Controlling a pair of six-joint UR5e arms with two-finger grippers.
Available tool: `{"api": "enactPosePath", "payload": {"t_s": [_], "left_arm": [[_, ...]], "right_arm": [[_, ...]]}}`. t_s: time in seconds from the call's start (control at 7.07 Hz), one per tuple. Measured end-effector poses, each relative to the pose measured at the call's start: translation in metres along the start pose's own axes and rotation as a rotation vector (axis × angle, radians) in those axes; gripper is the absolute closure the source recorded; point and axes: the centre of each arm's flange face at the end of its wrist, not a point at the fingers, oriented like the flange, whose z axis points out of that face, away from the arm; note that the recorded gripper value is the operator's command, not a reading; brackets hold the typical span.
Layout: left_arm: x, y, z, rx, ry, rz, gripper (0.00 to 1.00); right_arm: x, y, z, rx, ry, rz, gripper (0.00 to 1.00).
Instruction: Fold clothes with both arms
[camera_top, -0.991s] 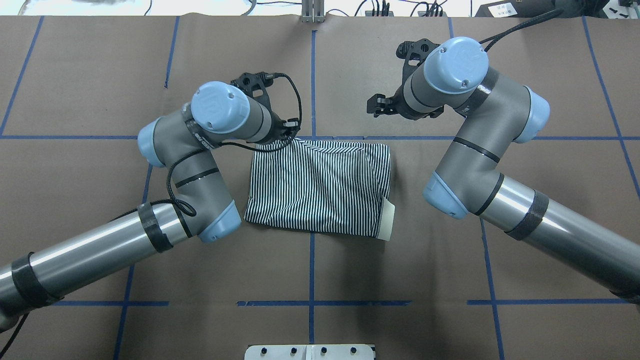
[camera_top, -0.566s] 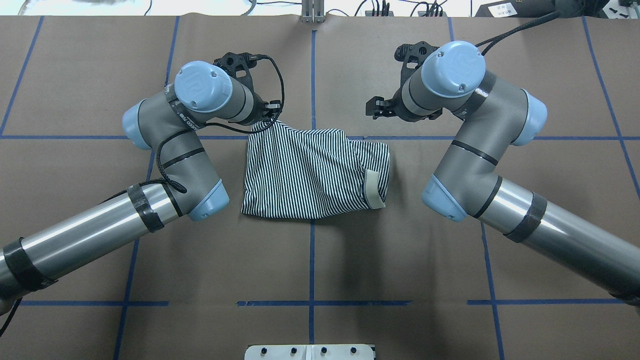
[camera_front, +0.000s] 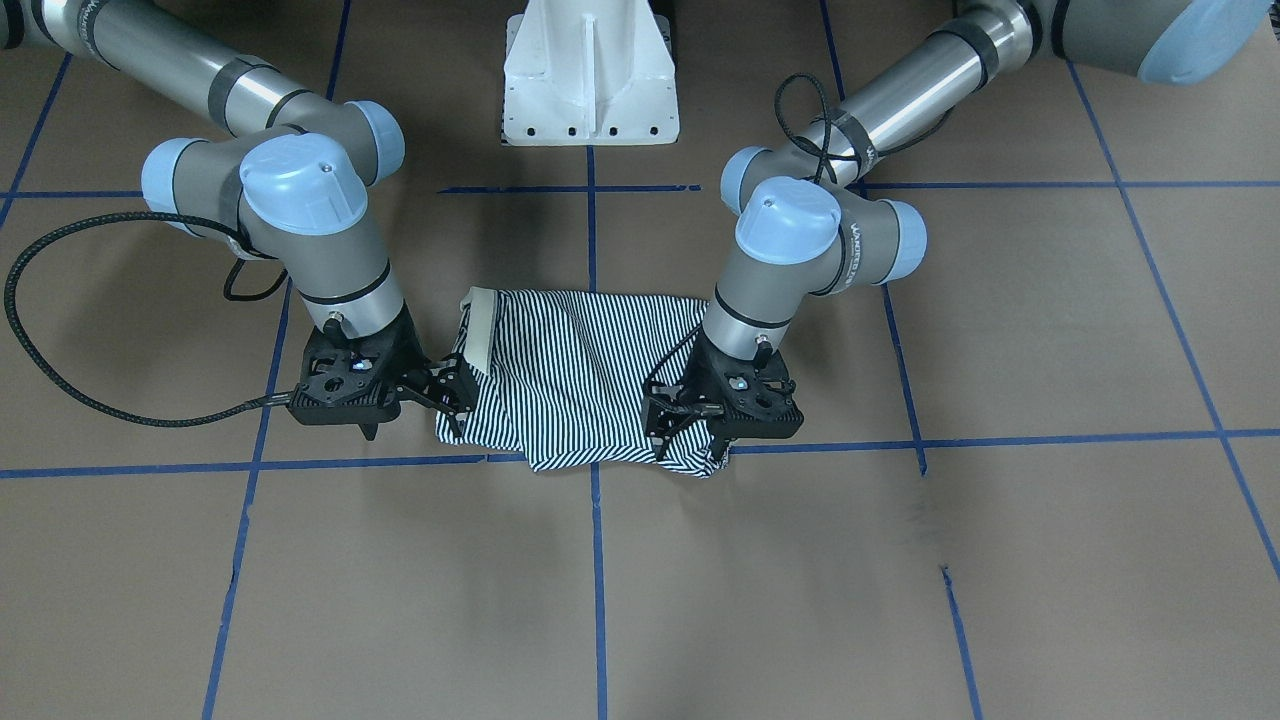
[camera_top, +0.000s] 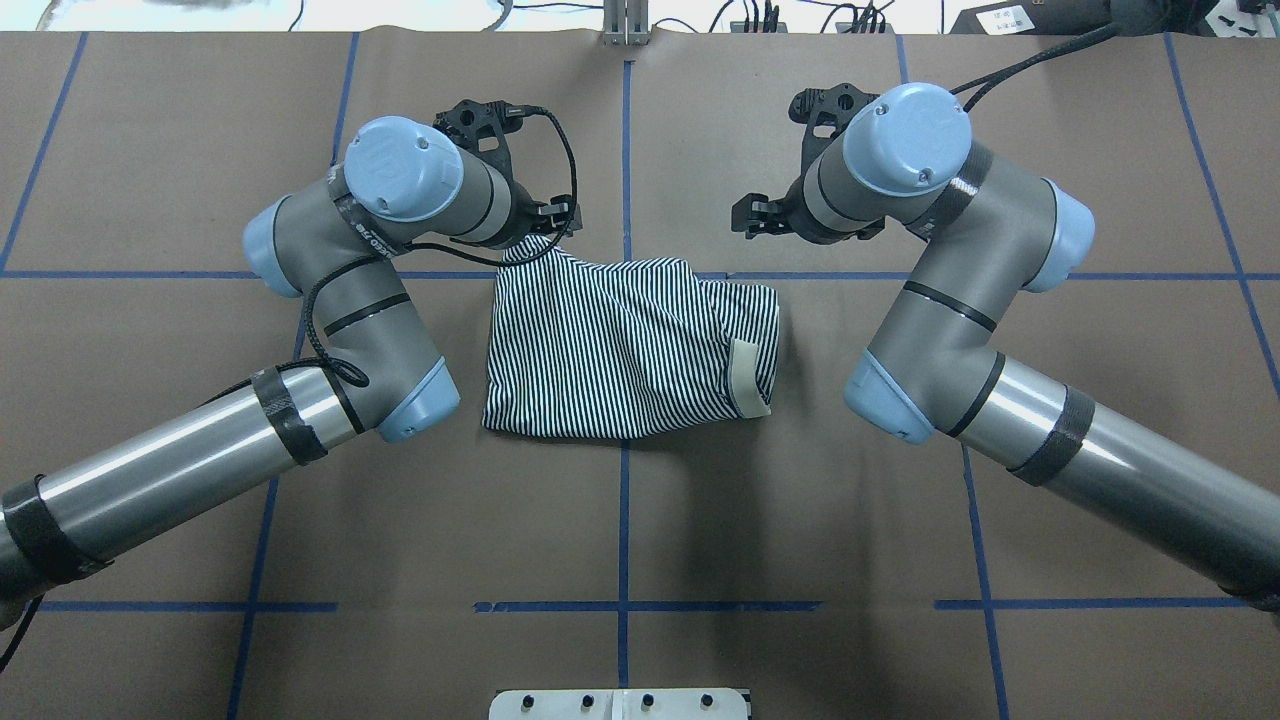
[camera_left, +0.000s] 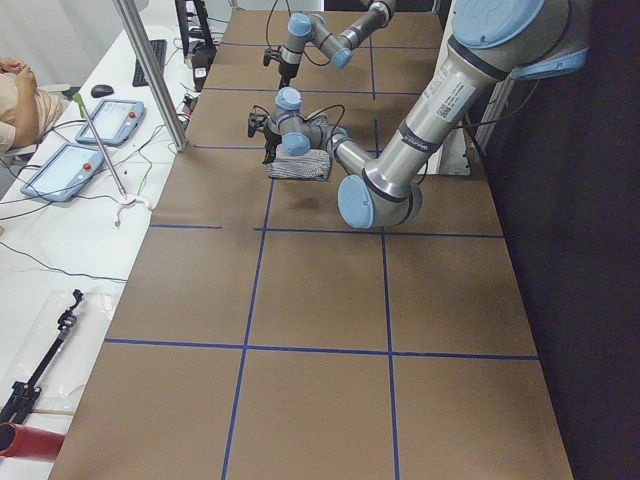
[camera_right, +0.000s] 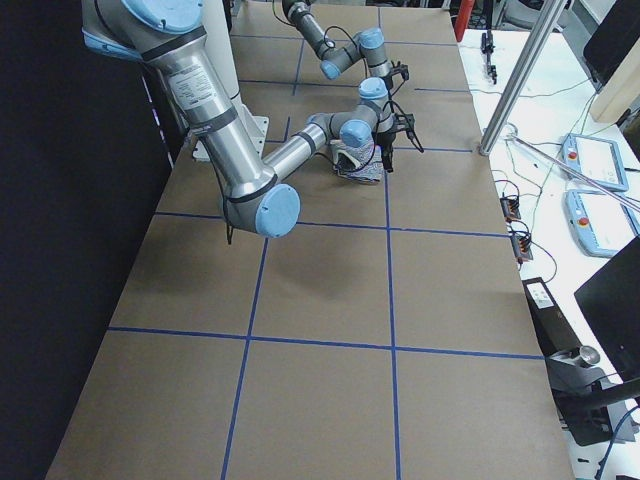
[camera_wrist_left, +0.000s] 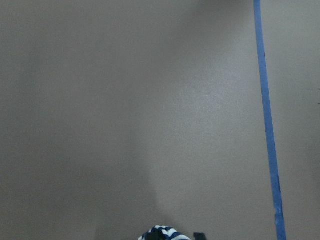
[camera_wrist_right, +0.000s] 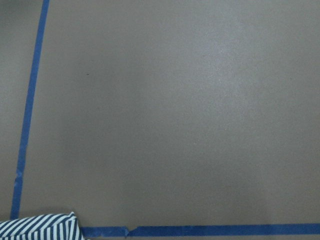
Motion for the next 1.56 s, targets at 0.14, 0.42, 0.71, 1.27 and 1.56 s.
{"api": "enactPosePath", "payload": {"t_s": [0.14, 0.42, 0.71, 1.27, 1.56], "left_arm": [[-0.009, -0.003, -0.016, -0.013, 0.008, 0.035, 0.00], [-0.057, -0.003, -0.075, -0.018, -0.022, 0.167, 0.00], [-0.141, -0.002, -0.152, -0.028, -0.070, 0.321, 0.00], [-0.380, -0.068, -0.313, -0.049, -0.290, 0.653, 0.00], [-0.431, -0.086, -0.357, -0.091, -0.365, 0.694, 0.00]], "right_arm": [[0.002, -0.001, -0.006, -0.001, -0.005, 0.000, 0.00], [0.039, -0.012, -0.036, -0.032, 0.014, -0.033, 0.00], [0.121, -0.026, -0.096, -0.091, 0.066, -0.138, 0.00], [0.360, -0.063, -0.193, -0.194, 0.092, -0.306, 0.00], [0.408, -0.068, -0.220, -0.236, 0.100, -0.310, 0.00]]}}
